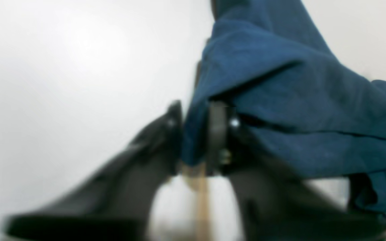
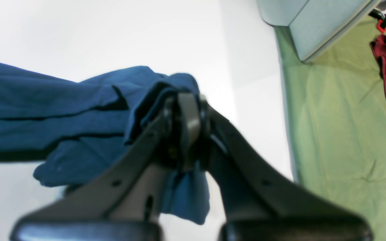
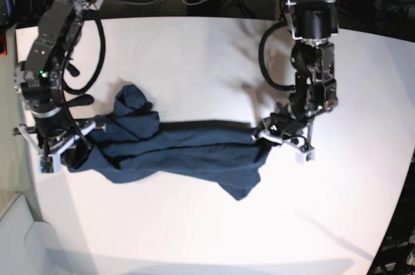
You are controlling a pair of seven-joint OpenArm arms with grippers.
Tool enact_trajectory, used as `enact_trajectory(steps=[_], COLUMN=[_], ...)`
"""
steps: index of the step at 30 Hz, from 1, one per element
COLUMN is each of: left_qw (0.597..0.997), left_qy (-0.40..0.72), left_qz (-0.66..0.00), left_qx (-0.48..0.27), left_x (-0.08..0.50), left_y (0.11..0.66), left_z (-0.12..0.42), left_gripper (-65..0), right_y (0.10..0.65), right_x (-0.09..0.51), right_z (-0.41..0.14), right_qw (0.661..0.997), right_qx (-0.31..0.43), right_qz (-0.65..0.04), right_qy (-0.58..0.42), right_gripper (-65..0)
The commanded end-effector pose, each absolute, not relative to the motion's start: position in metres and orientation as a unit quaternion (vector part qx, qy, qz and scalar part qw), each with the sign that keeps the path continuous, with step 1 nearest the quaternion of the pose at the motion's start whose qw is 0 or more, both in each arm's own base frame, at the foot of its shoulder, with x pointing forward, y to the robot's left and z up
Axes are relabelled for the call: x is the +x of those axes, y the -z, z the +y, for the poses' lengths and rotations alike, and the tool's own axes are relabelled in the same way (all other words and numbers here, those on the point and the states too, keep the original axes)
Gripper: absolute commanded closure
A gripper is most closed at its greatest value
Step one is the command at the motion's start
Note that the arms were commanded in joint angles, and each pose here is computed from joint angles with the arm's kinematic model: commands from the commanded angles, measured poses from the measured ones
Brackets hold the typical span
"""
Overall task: Layout the t-shirt on the table in an organized manner, then fold the t-shirt properly
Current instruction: 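Hold the t-shirt ends with both grippers and lift it off the table, then raise the t-shirt high with both grippers and lay it flat on the table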
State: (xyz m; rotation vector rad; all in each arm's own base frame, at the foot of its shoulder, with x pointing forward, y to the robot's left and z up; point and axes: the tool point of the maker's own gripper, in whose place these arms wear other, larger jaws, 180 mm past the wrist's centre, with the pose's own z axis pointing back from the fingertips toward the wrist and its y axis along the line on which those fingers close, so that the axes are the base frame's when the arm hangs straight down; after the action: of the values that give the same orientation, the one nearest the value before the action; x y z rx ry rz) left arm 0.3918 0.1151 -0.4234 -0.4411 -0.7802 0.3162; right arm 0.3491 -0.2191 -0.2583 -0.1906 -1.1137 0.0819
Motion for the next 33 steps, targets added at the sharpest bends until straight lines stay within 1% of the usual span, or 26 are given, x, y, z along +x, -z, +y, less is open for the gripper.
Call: enact_trajectory(steps=[1, 2, 4, 5, 7, 13, 19, 23, 27, 31, 33], left_qw=[0.876, 0.876, 0.876, 0.876, 0.870, 0.840, 0.806, 0.787, 0.769, 0.747, 0.733], left_qy=[-0.149, -0.149, -0.148, -0.148, -0.142, -0.102, -0.077, -0.073, -0.079, -0.087, -0.090], left_qz=[-0.405, -0.405, -0.406, -0.407, -0.424, -0.507, -0.570, -0.597, -0.616, -0.638, -0.651], left_qx=[-0.218, -0.218, -0.216, -0.214, -0.209, -0.163, -0.137, -0.139, -0.151, -0.166, -0.174], left_x=[0.407, 0.407, 0.407, 0.407, 0.412, 0.431, 0.461, 0.482, 0.518, 0.553, 0.570], left_y=[0.404, 0.404, 0.403, 0.403, 0.391, 0.322, 0.256, 0.223, 0.184, 0.133, 0.101], left_z=[0.117, 0.117, 0.119, 0.121, 0.127, 0.170, 0.192, 0.194, 0.195, 0.197, 0.198], left_gripper=[-1.1, 0.0, -1.4, -0.1, -0.4, -0.4, -0.4, -0.4, -0.4, -0.4, -0.4], right_y=[0.242, 0.242, 0.240, 0.239, 0.235, 0.195, 0.150, 0.115, 0.080, 0.041, 0.016], right_x=[0.355, 0.355, 0.356, 0.357, 0.358, 0.376, 0.396, 0.408, 0.436, 0.460, 0.475], right_z=[-0.219, -0.219, -0.220, -0.220, -0.221, -0.237, -0.244, -0.243, -0.249, -0.272, -0.273], right_qw=[0.827, 0.827, 0.826, 0.825, 0.821, 0.793, 0.758, 0.730, 0.708, 0.692, 0.681], right_qx=[-0.092, -0.092, -0.093, -0.093, -0.097, -0.125, -0.140, -0.143, -0.132, -0.143, -0.137], right_qz=[-0.553, -0.553, -0.555, -0.556, -0.560, -0.595, -0.635, -0.666, -0.693, -0.708, -0.719], right_qy=[-0.040, -0.041, -0.040, -0.040, -0.043, -0.052, -0.052, -0.048, -0.033, -0.025, -0.024], right_gripper=[0.0, 0.0, 0.0, 0.0, 0.0, 0.0, 0.0, 0.0, 0.0, 0.0, 0.0])
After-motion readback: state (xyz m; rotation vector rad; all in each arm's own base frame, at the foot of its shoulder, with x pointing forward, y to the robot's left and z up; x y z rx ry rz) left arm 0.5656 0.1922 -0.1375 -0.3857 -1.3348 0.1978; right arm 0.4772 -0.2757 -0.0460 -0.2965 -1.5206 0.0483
